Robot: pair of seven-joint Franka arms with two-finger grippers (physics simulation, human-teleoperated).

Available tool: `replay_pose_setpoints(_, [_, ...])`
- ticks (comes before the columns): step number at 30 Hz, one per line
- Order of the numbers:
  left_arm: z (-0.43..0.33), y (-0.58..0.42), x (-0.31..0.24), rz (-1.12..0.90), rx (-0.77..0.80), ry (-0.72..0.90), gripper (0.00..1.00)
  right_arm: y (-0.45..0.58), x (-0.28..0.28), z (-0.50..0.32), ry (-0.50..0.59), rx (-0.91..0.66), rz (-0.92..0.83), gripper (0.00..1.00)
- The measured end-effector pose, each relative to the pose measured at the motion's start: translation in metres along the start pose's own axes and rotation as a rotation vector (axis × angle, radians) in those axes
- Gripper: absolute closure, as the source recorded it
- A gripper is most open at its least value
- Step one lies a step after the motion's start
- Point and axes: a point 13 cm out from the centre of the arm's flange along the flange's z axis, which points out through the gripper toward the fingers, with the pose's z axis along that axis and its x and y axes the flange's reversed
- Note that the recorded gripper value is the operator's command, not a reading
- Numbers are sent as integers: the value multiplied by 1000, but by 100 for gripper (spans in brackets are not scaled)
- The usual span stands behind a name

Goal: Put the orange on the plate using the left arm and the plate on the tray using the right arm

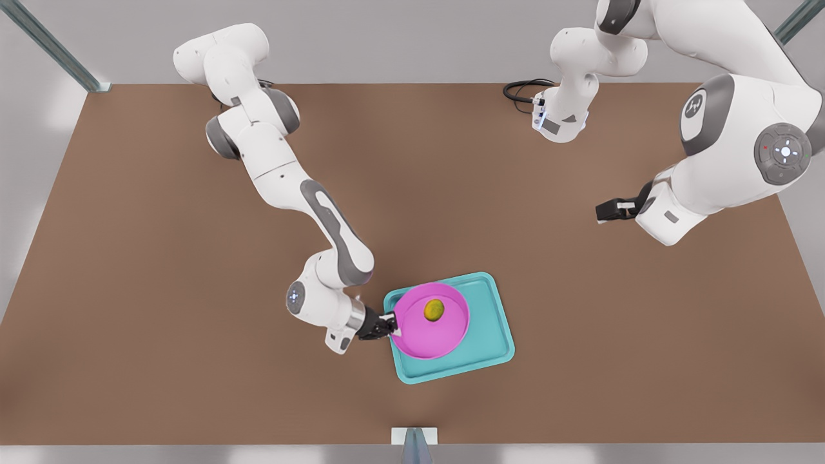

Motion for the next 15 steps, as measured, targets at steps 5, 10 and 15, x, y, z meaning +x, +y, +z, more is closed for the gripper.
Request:
replay_pose_setpoints(5, [1,-1,-3,-1,1,-5,0,-1,0,4,-4,5,22,0])
replay_pose_setpoints(10, [1,-1,-4,-3,2,-8,0,31,-2,-1,-11,-8,15,0])
replay_pose_setpoints(15, [1,-2,-4,-2,2,-9,0,26,25,-63,64,49,53,0])
